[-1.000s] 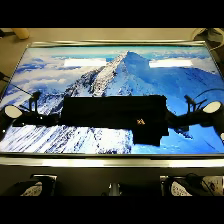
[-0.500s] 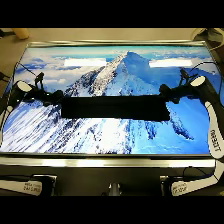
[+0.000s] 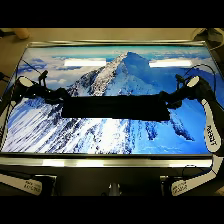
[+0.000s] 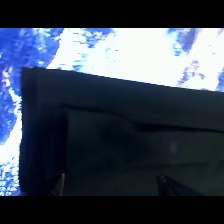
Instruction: Fold the shirts.
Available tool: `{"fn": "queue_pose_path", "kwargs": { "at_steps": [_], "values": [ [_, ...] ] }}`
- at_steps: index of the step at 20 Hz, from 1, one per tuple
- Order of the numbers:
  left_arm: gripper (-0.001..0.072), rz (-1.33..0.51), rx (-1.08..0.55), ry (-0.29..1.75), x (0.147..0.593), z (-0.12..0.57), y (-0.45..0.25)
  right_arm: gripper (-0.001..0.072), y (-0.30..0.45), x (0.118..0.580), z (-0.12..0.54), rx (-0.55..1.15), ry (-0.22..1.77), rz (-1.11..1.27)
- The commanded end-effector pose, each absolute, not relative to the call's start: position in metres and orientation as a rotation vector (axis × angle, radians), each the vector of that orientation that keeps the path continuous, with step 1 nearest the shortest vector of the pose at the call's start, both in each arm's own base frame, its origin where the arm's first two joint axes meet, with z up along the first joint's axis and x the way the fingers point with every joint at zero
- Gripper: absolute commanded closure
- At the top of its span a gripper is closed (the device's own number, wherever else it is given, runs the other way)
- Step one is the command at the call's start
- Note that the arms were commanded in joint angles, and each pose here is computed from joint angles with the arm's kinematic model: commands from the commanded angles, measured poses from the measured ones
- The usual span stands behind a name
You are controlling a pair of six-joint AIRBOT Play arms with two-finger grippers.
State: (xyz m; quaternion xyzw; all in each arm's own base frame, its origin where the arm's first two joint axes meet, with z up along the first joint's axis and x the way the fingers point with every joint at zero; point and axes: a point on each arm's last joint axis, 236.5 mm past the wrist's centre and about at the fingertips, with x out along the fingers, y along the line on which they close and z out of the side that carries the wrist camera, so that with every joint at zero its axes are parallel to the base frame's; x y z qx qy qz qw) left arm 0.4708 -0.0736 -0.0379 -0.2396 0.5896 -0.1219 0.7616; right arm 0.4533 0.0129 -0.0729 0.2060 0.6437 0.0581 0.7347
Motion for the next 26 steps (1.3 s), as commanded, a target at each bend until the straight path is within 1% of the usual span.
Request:
{"fn": "queue_pose_path", "kwargs": {
  "at_steps": [1,4,7,8,9,10,11,12,13,14,16,18,21,23,24,26],
  "values": [
    [0.0020,-0.318,-0.479,1.255,0.466,-0.012,-0.085,-0.0007,-0.001,0.427,-0.088,0.358,1.536,0.107],
    [0.0020,-0.349,-0.449,1.215,0.463,0.010,-0.098,-0.0007,0.005,0.424,-0.103,0.390,1.569,0.115],
    [0.0020,-0.383,-0.424,1.196,0.459,0.024,-0.115,0.0005,0.018,0.421,-0.122,0.470,1.615,0.133],
    [0.0020,-0.396,-0.415,1.196,0.457,0.026,-0.121,0.0058,0.023,0.421,-0.125,0.511,1.623,0.128],
    [0.0020,-0.413,-0.409,1.199,0.455,0.027,-0.130,0.0215,0.028,0.423,-0.125,0.540,1.620,0.137],
    [0.0022,-0.434,-0.408,1.203,0.453,0.027,-0.140,0.0596,0.033,0.426,-0.122,0.568,1.608,0.149],
    [0.0030,-0.459,-0.402,1.211,0.449,0.026,-0.153,0.0695,0.040,0.428,-0.115,0.613,1.605,0.160],
    [0.0130,-0.486,-0.394,1.222,0.445,0.024,-0.168,0.0691,0.051,0.428,-0.101,0.650,1.602,0.205],
    [0.0442,-0.518,-0.389,1.233,0.441,0.020,-0.187,0.0692,0.058,0.430,-0.084,0.661,1.582,0.248],
    [0.0688,-0.544,-0.387,1.231,0.440,0.016,-0.206,0.0694,0.065,0.432,-0.062,0.671,1.551,0.289],
    [0.0682,-0.572,-0.422,1.226,0.441,-0.002,-0.255,0.0694,0.074,0.432,-0.011,0.677,1.468,0.344],
    [0.0682,-0.623,-0.521,1.259,0.430,-0.027,-0.316,0.0694,0.083,0.418,0.041,0.653,1.414,0.385],
    [0.0682,-0.693,-0.711,1.332,0.397,-0.056,-0.405,0.0693,0.104,0.384,0.106,0.559,1.344,0.461],
    [0.0682,-0.759,-0.803,1.358,0.367,-0.066,-0.457,0.0693,0.109,0.368,0.145,0.554,1.268,0.460],
    [0.0682,-0.770,-0.856,1.362,0.355,-0.068,-0.479,0.0693,0.111,0.359,0.160,0.545,1.239,0.465],
    [0.0683,-0.772,-0.919,1.349,0.346,-0.070,-0.501,0.0693,0.111,0.346,0.181,0.530,1.194,0.461]
  ]
}}
